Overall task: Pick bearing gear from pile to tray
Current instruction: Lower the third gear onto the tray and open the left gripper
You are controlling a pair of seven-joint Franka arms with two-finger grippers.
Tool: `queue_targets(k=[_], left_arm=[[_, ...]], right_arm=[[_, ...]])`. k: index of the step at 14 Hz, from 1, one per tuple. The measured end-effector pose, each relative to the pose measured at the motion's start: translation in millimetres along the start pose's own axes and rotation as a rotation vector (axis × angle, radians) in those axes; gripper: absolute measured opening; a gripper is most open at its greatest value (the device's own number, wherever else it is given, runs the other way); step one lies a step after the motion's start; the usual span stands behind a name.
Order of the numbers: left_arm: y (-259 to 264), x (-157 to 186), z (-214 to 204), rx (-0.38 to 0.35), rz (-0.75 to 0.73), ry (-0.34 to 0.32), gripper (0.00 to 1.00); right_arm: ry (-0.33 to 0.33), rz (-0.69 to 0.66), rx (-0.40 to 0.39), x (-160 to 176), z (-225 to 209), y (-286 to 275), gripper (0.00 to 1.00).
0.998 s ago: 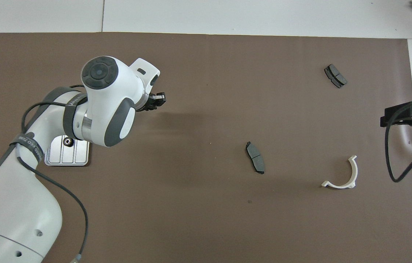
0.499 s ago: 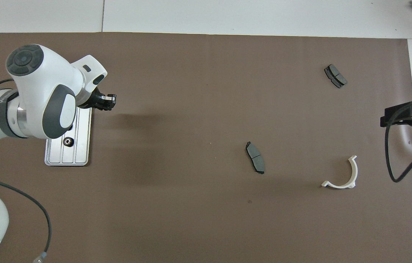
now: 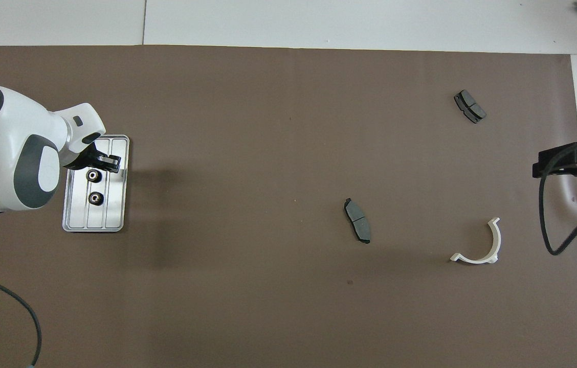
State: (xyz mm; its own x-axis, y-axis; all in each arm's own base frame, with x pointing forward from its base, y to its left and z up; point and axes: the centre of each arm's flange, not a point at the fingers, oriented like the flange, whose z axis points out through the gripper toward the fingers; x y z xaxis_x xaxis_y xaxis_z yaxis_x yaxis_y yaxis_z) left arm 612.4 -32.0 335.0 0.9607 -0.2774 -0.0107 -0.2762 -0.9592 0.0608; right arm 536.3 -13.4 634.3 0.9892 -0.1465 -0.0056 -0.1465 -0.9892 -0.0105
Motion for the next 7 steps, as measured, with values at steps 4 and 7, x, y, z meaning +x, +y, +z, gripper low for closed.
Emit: queue_targets(k=[4,7], left_arm=[[-13,-19,19,0.005,0.046,0.007,0.25],[-20,-26,18,0.005,0.047,0.007,0.25]], right_arm=[[0.0,0.0,0.0,0,0,0,1.0],[0.0,0.0,0.0,0,0,0,1.0]])
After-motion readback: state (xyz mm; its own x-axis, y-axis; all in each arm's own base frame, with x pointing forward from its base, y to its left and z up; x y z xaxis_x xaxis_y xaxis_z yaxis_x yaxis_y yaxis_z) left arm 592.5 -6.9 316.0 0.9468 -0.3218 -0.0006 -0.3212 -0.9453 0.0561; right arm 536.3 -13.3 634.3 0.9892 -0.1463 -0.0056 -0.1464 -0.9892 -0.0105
